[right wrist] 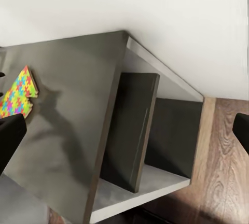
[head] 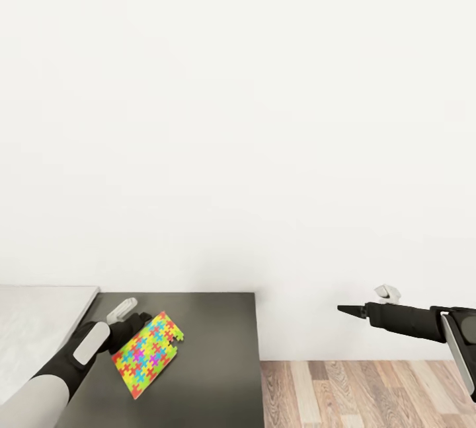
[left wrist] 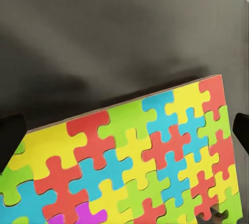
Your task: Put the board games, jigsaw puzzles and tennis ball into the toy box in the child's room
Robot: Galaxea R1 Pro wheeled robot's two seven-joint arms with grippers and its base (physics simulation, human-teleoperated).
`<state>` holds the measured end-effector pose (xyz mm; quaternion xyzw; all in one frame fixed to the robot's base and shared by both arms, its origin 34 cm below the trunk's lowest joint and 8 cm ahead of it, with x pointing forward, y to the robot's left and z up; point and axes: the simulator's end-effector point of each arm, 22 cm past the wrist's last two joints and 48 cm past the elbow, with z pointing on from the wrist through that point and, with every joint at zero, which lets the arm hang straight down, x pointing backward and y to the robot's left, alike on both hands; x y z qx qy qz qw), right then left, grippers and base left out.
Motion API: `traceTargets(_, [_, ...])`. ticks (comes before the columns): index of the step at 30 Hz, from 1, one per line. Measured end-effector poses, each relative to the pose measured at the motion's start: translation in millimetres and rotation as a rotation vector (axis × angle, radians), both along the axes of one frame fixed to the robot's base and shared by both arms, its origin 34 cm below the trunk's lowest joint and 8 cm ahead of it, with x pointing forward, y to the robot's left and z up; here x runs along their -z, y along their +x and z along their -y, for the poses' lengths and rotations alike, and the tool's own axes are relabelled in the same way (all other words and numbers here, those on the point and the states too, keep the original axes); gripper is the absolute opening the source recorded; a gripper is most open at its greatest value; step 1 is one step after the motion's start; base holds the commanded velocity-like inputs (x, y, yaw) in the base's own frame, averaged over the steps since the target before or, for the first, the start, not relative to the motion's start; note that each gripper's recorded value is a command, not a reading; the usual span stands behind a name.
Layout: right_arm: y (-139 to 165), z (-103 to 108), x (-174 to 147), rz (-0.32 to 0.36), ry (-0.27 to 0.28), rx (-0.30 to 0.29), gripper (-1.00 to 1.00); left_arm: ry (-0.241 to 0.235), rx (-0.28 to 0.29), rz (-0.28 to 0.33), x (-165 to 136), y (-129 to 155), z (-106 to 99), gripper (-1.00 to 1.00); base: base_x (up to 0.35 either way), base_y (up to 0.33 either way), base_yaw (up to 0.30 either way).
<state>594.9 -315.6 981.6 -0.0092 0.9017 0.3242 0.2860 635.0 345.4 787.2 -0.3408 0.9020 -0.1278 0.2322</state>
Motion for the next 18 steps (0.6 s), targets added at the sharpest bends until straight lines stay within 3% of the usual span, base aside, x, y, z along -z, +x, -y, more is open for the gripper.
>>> traceTargets(18, [0.4, 1.6, -0.7, 0.002, 0.000, 0.005, 1.00, -0.010, 0.006, -0.003, 2.1, -1.0, 9.1, 1.00, 0.000, 0.000, -0.015])
